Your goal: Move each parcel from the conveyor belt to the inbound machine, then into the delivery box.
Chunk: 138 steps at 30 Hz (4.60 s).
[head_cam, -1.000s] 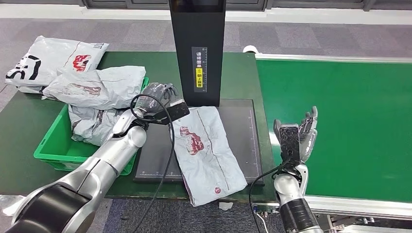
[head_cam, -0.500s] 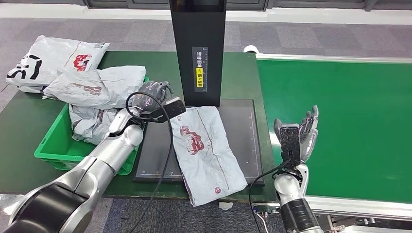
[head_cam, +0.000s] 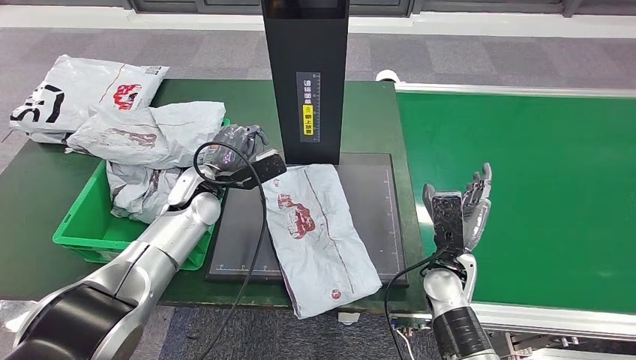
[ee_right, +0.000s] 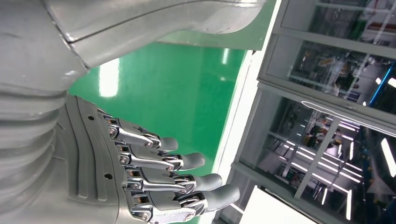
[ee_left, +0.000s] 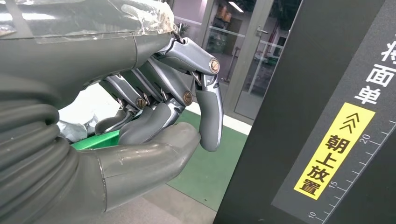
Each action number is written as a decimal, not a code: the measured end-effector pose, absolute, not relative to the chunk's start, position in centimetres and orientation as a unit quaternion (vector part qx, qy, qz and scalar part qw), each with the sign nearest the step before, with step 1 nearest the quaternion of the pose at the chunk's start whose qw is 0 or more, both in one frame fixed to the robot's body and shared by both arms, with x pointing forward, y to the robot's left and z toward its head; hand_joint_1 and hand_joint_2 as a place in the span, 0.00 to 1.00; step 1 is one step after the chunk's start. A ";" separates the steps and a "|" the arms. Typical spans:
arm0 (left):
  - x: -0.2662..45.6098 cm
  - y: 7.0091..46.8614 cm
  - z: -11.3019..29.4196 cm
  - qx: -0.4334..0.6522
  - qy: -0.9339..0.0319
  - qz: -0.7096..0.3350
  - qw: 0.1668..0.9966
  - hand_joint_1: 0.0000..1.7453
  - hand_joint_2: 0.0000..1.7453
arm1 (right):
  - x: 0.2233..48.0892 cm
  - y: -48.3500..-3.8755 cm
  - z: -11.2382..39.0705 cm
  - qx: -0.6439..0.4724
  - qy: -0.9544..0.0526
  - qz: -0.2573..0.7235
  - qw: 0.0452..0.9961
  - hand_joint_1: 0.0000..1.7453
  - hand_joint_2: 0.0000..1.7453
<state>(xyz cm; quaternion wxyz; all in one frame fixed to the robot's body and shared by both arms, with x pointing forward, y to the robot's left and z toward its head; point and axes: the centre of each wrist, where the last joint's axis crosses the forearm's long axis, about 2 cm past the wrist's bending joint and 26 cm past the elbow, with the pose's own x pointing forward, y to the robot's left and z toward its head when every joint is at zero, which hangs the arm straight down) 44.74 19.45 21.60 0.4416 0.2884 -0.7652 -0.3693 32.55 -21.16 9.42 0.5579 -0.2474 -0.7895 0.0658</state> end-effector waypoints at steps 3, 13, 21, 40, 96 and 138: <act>44.7 19.5 21.6 0.288 -0.765 -0.369 0.442 1.00 1.00 | 32.6 -21.2 9.4 -0.247 -0.789 0.066 0.558 0.00 1.00; 44.7 19.5 21.6 0.288 -0.765 -0.369 0.442 1.00 1.00 | 32.6 -21.2 9.4 -0.247 -0.789 0.066 0.558 0.00 1.00; 44.7 19.5 21.6 0.288 -0.765 -0.369 0.442 1.00 1.00 | 32.6 -21.2 9.4 -0.247 -0.789 0.066 0.558 0.00 1.00; 44.7 19.5 21.6 0.288 -0.765 -0.369 0.442 1.00 1.00 | 32.6 -21.2 9.4 -0.247 -0.789 0.066 0.558 0.00 1.00; 39.4 15.3 12.1 0.105 -0.654 -0.559 0.499 0.00 1.00 | 33.1 -23.1 9.5 -0.263 -0.788 0.055 0.553 0.00 1.00; 38.2 14.0 10.7 0.173 -0.647 -0.599 0.438 1.00 1.00 | 33.7 -23.3 9.4 -0.259 -0.790 0.060 0.553 0.00 1.00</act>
